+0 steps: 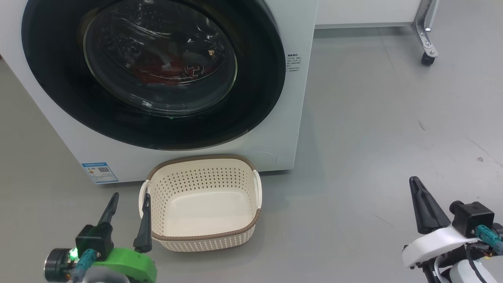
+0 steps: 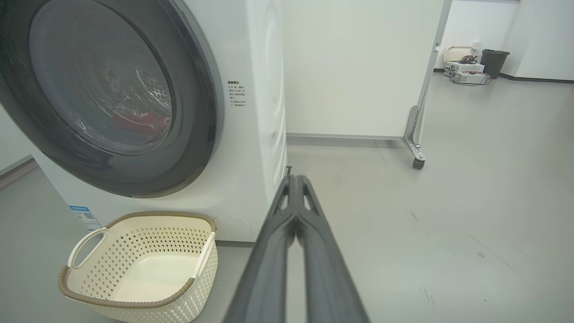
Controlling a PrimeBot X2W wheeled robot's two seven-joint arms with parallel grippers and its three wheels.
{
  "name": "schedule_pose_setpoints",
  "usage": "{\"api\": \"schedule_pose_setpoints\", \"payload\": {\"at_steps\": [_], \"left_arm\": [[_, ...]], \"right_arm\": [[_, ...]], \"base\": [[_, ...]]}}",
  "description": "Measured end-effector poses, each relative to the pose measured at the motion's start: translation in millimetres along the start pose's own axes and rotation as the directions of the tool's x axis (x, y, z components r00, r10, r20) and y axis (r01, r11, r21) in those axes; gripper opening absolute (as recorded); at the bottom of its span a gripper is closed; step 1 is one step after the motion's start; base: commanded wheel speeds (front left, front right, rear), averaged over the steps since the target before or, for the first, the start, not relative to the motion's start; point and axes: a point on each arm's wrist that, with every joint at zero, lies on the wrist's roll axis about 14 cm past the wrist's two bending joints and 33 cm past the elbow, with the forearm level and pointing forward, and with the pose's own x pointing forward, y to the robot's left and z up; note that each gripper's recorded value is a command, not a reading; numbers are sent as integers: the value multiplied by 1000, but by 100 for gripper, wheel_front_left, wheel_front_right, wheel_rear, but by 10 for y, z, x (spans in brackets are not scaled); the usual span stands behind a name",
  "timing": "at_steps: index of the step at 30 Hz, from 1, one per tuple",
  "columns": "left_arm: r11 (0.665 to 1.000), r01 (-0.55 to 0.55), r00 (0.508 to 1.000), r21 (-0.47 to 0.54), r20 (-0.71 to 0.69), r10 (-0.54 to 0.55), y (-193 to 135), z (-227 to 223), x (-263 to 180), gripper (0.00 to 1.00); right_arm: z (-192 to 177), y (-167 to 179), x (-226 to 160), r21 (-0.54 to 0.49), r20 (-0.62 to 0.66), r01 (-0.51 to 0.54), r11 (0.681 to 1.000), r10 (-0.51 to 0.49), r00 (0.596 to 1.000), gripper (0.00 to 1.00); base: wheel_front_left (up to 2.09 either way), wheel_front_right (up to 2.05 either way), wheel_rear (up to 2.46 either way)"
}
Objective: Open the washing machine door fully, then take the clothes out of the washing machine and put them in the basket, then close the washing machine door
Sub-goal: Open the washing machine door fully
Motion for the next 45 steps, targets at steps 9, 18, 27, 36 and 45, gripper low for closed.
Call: {"api": "schedule_pose_setpoints", "payload": {"at_steps": [9,18,27,36,45], "left_arm": [[1000,0,1000,15,-7,0,3,-27,-2,100],[1000,-8,1000,10,-16,9,13,-58,-4,100],[1000,-20,999,7,-38,21,48,-137,27,100],[1000,-27,999,4,-37,27,56,-143,129,100],[1000,-29,998,9,-47,29,81,-192,224,100]], "right_arm": [[-15,26,7,-7,-4,-13,1000,13,1000,0],[-69,45,23,70,-15,-7,998,8,1000,0],[-87,-7,157,329,-7,56,942,-57,998,0],[-97,-11,427,669,-32,106,736,-114,993,0],[-13,21,823,886,-57,77,458,-59,997,0]], "base": [[0,0,0],[0,0,0],[0,0,0],[0,0,0],[0,0,0]]}}
